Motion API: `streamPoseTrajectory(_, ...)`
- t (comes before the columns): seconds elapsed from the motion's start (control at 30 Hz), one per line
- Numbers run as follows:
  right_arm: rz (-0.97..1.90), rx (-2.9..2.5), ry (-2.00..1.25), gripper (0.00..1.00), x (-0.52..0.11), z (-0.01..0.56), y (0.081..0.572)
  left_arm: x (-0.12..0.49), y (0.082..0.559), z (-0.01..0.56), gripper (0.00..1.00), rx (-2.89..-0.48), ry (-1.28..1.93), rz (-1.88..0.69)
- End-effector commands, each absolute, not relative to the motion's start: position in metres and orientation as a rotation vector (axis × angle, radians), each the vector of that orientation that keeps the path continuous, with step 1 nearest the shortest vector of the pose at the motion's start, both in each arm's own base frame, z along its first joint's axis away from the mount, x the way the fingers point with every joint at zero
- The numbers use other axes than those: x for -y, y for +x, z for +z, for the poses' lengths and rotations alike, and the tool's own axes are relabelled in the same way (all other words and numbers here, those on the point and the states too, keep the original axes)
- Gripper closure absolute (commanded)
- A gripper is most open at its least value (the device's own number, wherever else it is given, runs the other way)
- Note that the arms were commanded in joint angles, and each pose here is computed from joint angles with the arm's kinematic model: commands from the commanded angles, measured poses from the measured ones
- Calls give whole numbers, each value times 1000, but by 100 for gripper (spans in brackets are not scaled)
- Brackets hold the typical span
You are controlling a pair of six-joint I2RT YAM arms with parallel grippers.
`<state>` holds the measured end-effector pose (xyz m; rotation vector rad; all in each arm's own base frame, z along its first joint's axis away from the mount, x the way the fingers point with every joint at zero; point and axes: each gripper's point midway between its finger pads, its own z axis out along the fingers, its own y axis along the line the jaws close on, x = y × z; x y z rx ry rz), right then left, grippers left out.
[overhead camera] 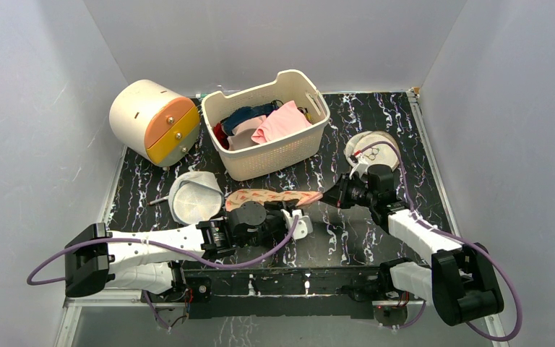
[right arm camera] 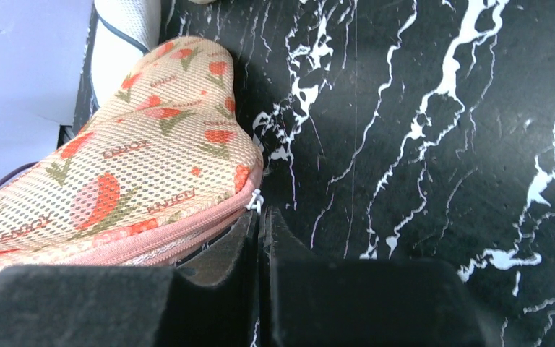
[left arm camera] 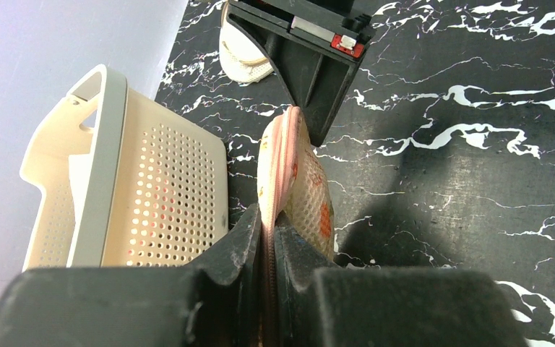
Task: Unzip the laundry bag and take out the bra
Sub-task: Unzip the laundry bag at the center of the board.
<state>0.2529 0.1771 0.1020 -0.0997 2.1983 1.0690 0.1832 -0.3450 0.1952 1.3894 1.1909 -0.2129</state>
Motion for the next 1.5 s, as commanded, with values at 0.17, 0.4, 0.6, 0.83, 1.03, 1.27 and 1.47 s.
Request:
streamPoseTrajectory(0.17, 1059, -1999, -97, 100, -174, 108, 266, 355, 175, 246, 100, -1097, 1249, -343)
streamPoseTrajectory(0.4, 995, -2008, -122, 100, -168, 98, 264, 354, 159, 266, 100, -1040, 1253, -430)
streamPoseTrajectory(0.6, 1086, -1946, -160, 100, -178, 106, 260, 355, 154, 267, 100, -1022, 1255, -465)
streamPoseTrajectory(0.83, 1114, -1923, -178, 99, -181, 112, 258, 356, 155, 263, 100, -1033, 1247, -467)
streamPoseTrajectory(1.03, 875, -2103, 54, 89, -151, 103, 282, 360, 178, 236, 100, -1149, 1268, -337)
streamPoseTrajectory(1.27, 611, -2191, 298, 59, -108, 114, 276, 369, 191, 205, 100, -1228, 1247, -288)
streamPoseTrajectory(1.47, 534, -2028, 374, 47, -85, 173, 265, 385, 178, 191, 100, -1275, 1293, -404)
